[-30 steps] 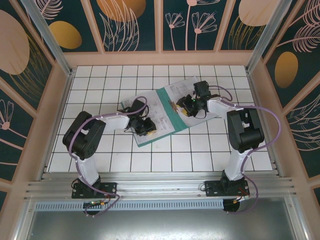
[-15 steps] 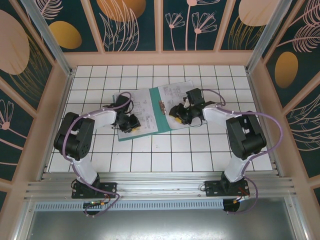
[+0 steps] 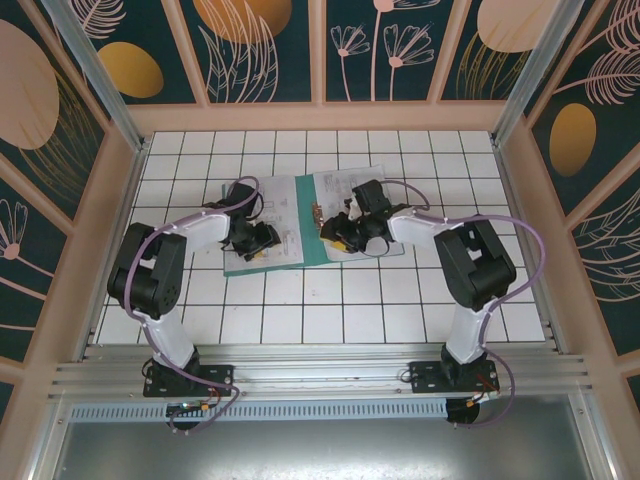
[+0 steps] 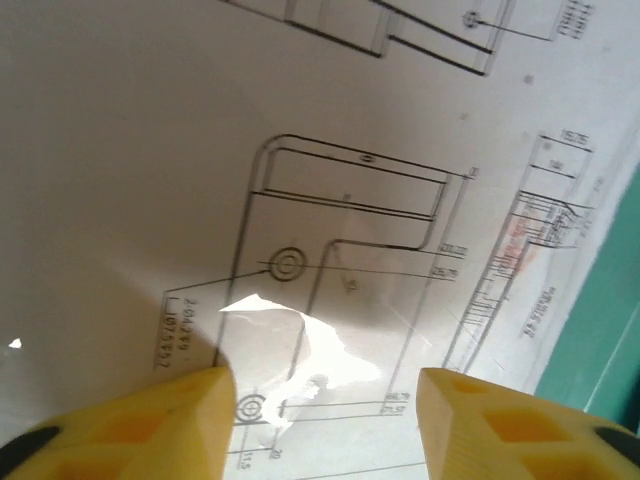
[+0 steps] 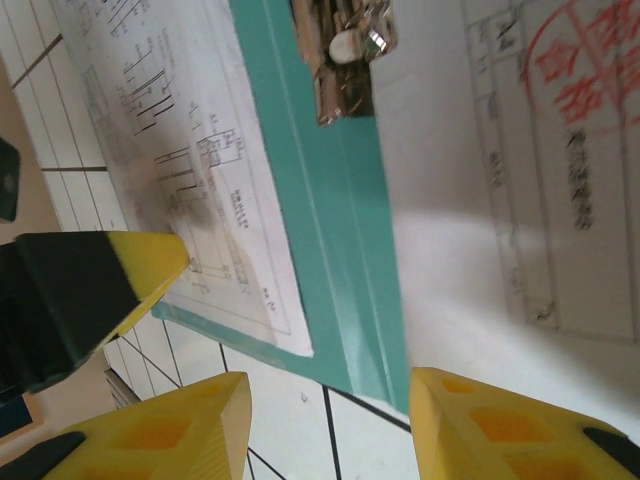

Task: Put the files into the folder

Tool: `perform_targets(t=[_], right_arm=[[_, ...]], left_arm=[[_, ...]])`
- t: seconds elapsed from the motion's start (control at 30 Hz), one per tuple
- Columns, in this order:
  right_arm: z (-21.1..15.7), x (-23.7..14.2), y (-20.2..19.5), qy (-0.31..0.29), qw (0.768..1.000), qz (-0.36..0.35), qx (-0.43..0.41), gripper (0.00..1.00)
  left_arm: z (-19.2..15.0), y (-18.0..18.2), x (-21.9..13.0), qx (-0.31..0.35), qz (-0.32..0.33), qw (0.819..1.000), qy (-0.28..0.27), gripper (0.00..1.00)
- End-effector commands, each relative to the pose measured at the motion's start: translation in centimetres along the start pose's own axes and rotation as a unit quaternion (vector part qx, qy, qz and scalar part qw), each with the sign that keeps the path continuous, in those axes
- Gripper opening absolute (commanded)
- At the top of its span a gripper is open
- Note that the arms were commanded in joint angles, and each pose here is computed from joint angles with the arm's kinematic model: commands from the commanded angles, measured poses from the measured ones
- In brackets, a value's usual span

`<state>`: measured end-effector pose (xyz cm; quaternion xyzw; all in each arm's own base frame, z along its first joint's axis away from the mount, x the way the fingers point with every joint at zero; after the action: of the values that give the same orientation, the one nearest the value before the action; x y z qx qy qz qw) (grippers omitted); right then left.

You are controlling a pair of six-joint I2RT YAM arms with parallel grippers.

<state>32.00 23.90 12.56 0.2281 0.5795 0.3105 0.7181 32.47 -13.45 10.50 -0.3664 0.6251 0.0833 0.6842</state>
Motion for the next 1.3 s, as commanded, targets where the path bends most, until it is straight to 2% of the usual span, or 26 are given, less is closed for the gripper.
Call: perform_targets(t=[0.0,0.3,0.5,0.7,0.93,1.27], right_arm=[[0.9,0.9,0.9,0.007,0.999,0.019,-0.025,0.46],[0.3,2.9,1.6,0.039,0.998,0.033,-0.035,0.46],[0.2,3.7,1.7,0.050,0.997,0.036,-0.043,0.46],[0.0,4.5,2.1,0.062,0.996,0.027,-0.058,0.46],[-0.9,5.4,0.4,0.087,0.995,-0.006,-0.042,0.46],[-2.5,6.3,-1.8,0.125,0.991,-0.052,-0.017,0.45]], left_arm=[[-0.1,0.0,-1.4,-0.013,0.002,1.000,0.001,0.61],[-0.1,1.6,-2.0,-0.056,-0.010,0.998,-0.005,0.77],[1.2,3.5,-3.7,-0.098,-0.024,0.994,-0.032,0.84],[2.4,5.7,-4.3,-0.129,-0.023,0.990,-0.045,0.85],[3.3,7.2,-4.3,-0.140,-0.009,0.989,-0.055,0.85],[4.4,7.9,-4.5,-0.130,0.012,0.990,-0.062,0.86]])
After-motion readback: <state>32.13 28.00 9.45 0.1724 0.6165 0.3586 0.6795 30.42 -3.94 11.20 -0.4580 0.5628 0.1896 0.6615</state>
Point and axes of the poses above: each hand's point on the last joint's axis, 136 mm out from that joint toward the fingers, its own x axis out along the fingers, its own y axis along the line the jaws close on, z = x × y, the point moved 9 cm from there along -x, back along the fingers, and after that the axes turned 14 degrees about -x, right-handed, at the moved point
